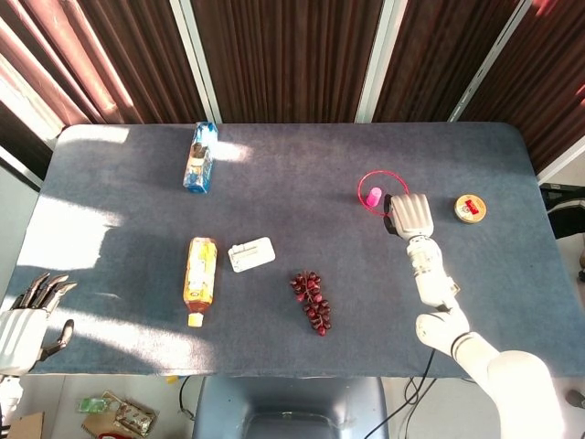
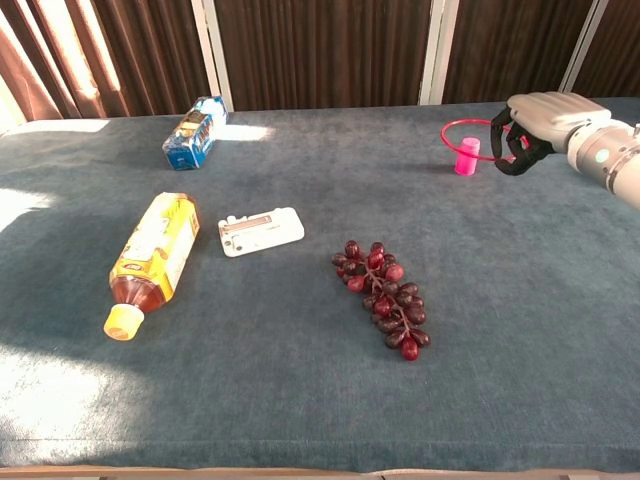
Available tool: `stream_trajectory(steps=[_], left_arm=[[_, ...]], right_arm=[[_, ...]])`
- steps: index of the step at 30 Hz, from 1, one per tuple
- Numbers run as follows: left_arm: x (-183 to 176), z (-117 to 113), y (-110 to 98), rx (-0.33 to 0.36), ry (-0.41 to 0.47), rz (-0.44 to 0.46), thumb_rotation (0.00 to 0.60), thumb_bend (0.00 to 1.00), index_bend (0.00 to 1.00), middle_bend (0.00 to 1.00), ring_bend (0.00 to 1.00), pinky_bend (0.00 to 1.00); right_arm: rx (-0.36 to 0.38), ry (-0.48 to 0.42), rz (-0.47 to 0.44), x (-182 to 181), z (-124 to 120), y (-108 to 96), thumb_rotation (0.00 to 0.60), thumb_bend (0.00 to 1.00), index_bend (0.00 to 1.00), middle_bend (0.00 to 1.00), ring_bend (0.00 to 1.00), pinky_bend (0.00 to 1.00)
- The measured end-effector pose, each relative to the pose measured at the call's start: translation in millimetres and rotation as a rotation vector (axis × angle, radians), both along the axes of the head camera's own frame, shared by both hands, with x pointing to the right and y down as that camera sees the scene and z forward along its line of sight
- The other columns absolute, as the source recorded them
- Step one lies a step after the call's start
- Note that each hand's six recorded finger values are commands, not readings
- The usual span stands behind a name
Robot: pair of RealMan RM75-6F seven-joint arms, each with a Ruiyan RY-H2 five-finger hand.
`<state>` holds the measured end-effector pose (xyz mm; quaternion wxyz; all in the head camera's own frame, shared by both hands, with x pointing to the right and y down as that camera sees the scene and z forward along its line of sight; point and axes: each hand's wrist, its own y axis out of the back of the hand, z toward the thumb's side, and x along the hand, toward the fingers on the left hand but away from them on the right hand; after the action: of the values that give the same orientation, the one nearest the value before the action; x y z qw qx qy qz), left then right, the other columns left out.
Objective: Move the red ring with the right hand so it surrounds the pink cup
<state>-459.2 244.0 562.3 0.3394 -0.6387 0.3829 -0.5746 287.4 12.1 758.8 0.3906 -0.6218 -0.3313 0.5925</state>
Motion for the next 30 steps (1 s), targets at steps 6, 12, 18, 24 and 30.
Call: stream_trajectory(steps=[6,12,18,24,30], left_arm=[[0.8,0.3,-0.2,-0.001,0.003,0.004,0.6,0.45,0.21,0.13,0.06,0.24],[1.5,1.3,-0.6,-0.002,0.003,0.004,0.6,0.45,0.21,0.13,0.07,0.24],[2.5,2.2,-0.6,-0.004,0.001,0.006,0.6,0.45,0.21,0.14,0.07,0.24],[3.4,2.8,-0.7,-0.004,0.0,0.008,0.6,0.45,0.21,0.14,0.07,0.24],[4.1,4.2,-1.2,-0.007,-0.004,0.011,0.6,0.45,0.21,0.14,0.07,0.24]], right_arm=[[-0.038,-0.011,0.011,-5.9,17.4,4.1,0.6,0.78,0.87,0.88,0.89,1.0],[-0.062,-0.017,-0.008,-11.3,24.2,8.1,0.6,0.63,0.74,0.88,0.89,1.0],[-0.05,0.007,-0.034,-10.6,22.7,8.9,0.6,0.4,0.64,0.88,0.89,1.0],[-0.052,0.007,-0.039,-8.8,21.1,9.7,0.6,0.27,0.56,0.88,0.89,1.0],[-0.029,-0.013,-0.049,-10.0,12.0,7.4,0.6,0.21,0.49,0.88,0.88,1.0]])
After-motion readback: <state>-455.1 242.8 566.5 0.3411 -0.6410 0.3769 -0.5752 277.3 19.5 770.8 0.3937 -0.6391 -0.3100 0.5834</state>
